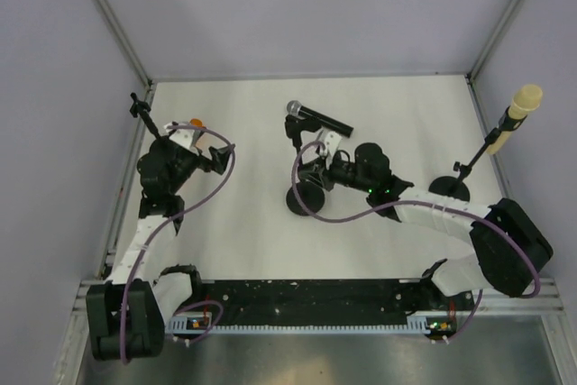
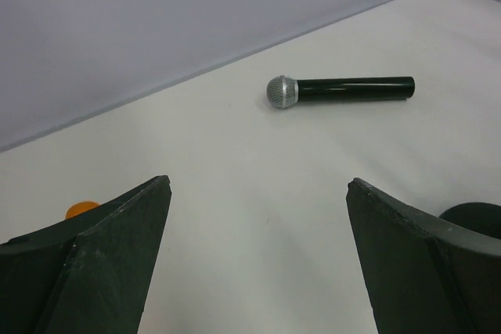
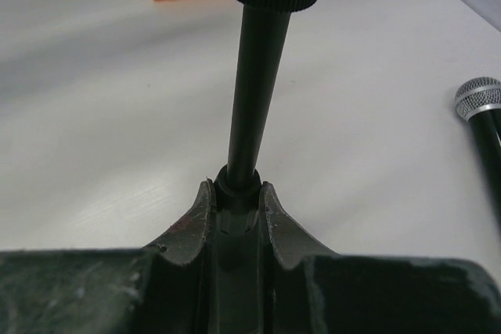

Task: Remove the microphone from the stand

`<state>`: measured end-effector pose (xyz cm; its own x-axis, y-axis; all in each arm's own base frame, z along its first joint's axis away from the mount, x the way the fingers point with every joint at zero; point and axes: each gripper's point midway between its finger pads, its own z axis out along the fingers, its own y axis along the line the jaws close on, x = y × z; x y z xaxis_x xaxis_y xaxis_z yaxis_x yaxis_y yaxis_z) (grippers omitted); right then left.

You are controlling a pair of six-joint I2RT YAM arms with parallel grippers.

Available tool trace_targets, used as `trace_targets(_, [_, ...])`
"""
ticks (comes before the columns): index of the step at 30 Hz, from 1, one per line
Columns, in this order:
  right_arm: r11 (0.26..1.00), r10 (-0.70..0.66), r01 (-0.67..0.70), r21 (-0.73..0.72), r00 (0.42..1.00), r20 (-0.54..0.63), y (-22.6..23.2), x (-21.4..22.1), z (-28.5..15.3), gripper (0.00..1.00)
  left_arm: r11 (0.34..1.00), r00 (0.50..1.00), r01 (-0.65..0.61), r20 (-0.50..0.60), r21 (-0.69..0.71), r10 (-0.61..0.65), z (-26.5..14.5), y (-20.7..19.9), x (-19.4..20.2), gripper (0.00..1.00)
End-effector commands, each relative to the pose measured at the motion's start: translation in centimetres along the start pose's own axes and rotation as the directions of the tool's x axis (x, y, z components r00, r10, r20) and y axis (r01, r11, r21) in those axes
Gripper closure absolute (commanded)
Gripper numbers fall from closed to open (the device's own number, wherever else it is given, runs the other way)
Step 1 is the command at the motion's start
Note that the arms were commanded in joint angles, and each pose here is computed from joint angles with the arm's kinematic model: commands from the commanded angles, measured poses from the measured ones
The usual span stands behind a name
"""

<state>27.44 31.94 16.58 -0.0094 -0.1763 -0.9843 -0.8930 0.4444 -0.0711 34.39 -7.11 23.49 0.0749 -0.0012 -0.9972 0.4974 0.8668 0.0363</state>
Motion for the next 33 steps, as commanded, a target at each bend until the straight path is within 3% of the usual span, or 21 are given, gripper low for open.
trace_targets(1, [0.997,0.068,-0.064,-0.034,0.989,0.134,-1.6,-10.8,0.5,1.00,0.968,0.979,-0.203,0.065,0.146,0.195,1.4,-2.6,-5.3,0.01])
trace_targets(3, [0.989,0.135,-0.126,-0.074,0.980,0.144,-1.9,-13.4,0.6,1.00,0.952,0.972,-0.233,0.083,0.200,0.220,1.8,-3.6,-7.0,0.01])
trace_targets(7, [0.980,0.187,-0.169,-0.109,0.966,0.181,-2.1,-18.2,0.2,1.00,0.918,0.988,-0.152,0.081,0.367,0.132,2.9,-7.4,-9.2,0.01])
trace_targets(12, [0.962,0.264,-0.243,-0.121,0.944,0.200,-2.3,-20.6,0.3,1.00,0.890,0.998,-0.047,0.065,0.455,0.020,4.2,-11.3,-11.8,0.01])
trace_targets(18, [0.942,0.335,-0.322,-0.098,0.920,0.204,-3.0,-21.4,0.7,1.00,0.869,0.999,-0.016,-0.027,0.494,0.034,5.6,-14.9,-10.1,0.01])
trace_targets(33, [0.936,0.351,-0.346,-0.062,0.909,0.226,-4.1,-21.7,0.8,1.00,0.871,0.989,0.032,-0.140,0.490,0.042,6.8,-16.6,-5.3,0.01])
